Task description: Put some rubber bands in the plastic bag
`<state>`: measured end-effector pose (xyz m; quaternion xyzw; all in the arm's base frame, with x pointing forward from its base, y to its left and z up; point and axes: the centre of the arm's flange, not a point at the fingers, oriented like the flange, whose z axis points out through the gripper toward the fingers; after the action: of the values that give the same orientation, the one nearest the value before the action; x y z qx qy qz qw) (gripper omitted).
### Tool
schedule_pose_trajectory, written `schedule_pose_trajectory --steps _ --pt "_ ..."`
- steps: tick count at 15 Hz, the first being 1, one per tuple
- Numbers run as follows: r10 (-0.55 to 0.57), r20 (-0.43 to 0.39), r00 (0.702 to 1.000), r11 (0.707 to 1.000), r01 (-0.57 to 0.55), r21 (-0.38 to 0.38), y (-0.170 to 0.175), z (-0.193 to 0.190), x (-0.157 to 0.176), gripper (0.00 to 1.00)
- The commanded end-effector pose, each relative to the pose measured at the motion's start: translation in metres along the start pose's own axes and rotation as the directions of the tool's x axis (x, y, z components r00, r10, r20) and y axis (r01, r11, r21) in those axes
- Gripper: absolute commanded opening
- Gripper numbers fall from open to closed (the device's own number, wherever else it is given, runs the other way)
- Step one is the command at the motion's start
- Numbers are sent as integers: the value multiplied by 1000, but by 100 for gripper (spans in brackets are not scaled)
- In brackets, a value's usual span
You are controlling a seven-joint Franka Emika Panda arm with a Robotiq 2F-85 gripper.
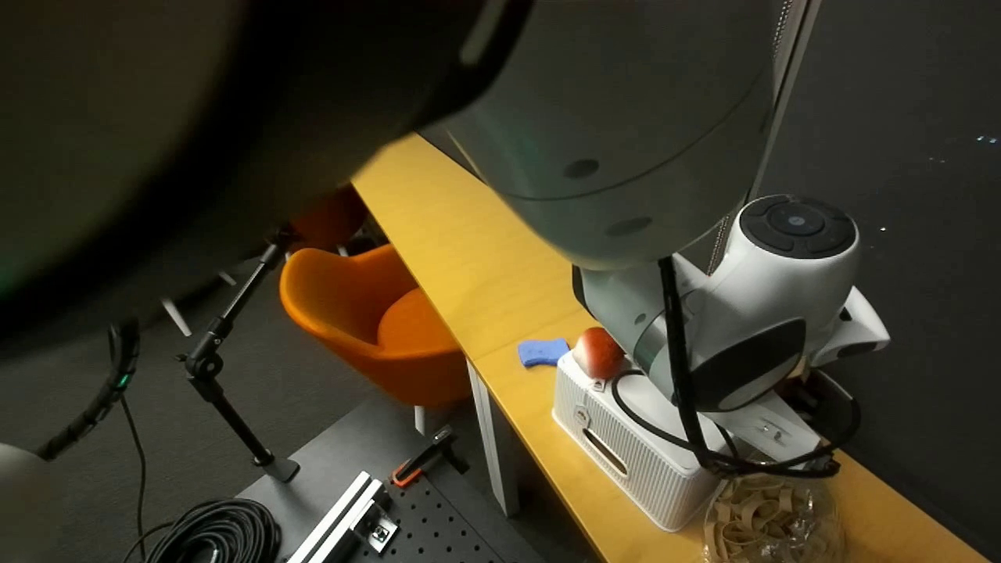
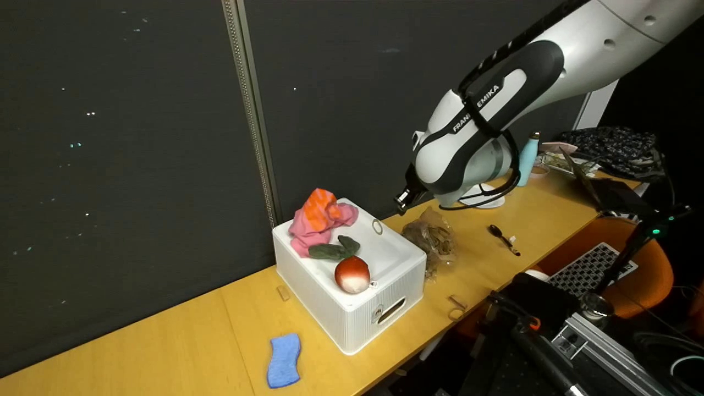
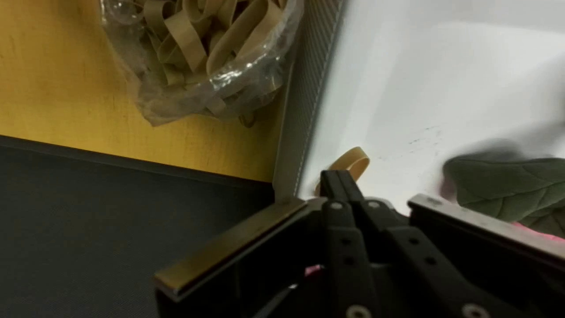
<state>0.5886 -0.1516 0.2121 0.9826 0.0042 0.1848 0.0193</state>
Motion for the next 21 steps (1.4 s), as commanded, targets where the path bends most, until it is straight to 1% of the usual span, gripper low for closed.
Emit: schedule_pose_trajectory --steps 1,3,4,5,8,11,15,16,19,20,21 --pt "-48 -21 999 999 48 -7 -10 16 12 0" --pt "-60 -16 998 998 60 -4 -14 25 15 0" --pt "-67 -16 998 998 67 -4 -15 28 16 26" --pt "-71 -16 997 997 71 -4 -16 30 18 27" --pt "-85 -13 996 996 85 -8 -14 39 21 47" --pt "-95 -8 995 995 95 -16 -12 54 27 70" --pt "-105 -2 995 994 105 -16 -11 73 29 98" --pt "-106 -2 994 994 106 -17 -10 77 30 100" --pt "-106 0 994 994 106 -16 -5 87 31 100" --pt "-105 -1 995 994 105 -18 -5 89 31 98" --pt "-104 -1 995 994 104 -17 -4 91 31 76"
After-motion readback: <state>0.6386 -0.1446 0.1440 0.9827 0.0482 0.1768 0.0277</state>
